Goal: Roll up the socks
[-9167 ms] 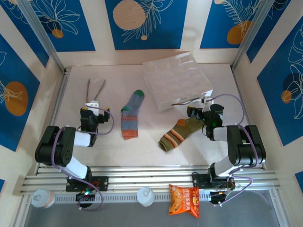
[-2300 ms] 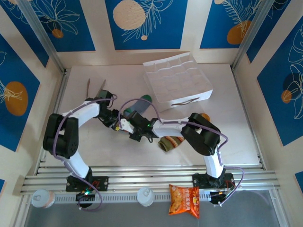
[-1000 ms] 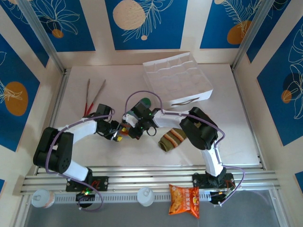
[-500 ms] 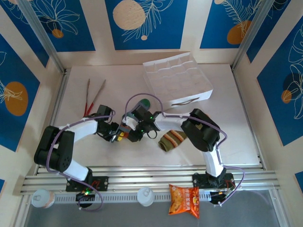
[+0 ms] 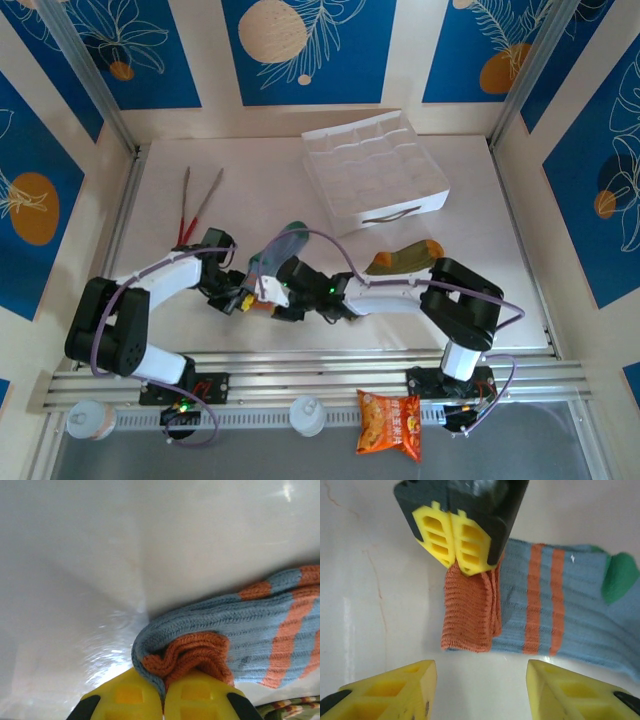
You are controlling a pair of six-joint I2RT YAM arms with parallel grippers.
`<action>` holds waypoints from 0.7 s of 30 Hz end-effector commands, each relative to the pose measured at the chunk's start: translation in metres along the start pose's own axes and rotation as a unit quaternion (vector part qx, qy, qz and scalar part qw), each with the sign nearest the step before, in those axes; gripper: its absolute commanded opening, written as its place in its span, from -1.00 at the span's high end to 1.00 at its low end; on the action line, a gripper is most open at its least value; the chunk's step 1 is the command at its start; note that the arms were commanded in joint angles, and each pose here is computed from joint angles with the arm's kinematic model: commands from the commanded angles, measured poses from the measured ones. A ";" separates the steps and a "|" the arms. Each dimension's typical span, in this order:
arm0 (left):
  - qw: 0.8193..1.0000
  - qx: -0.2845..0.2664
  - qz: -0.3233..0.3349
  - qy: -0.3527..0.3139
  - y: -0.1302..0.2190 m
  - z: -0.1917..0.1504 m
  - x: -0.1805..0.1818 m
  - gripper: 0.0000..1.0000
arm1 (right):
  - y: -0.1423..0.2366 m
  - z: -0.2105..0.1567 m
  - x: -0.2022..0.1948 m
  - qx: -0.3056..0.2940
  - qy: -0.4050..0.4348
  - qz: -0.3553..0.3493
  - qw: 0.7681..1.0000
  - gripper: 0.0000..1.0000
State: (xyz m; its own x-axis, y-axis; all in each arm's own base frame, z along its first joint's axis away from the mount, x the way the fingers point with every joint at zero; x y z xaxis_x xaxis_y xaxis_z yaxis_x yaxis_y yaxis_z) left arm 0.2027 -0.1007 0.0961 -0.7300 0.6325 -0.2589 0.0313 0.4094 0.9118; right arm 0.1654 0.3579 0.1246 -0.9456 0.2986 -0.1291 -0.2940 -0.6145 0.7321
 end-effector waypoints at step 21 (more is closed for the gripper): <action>0.996 0.033 0.065 0.046 -0.004 0.003 0.002 1.00 | -0.051 0.008 0.019 0.022 0.041 -0.011 0.999 0.38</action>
State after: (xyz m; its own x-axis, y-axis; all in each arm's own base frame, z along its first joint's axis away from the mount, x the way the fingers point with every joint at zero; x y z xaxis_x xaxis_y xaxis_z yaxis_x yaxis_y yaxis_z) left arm 0.2050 -0.1029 0.0956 -0.7716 0.6176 -0.1522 0.1407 0.3992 0.9060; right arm 0.1593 0.3980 0.0910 -0.9491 0.2261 -0.2191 -0.3121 -0.5840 0.7494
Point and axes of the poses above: each hand's point on the last joint's axis, 136 mm out from that joint toward the fingers, its own y axis back along the fingers, its own x axis along the line the jaws close on, z = x × y, the point moved 8 cm from there along y, back along the fingers, and after that the axes turned 11 degrees about -y, right-handed, at the moved point
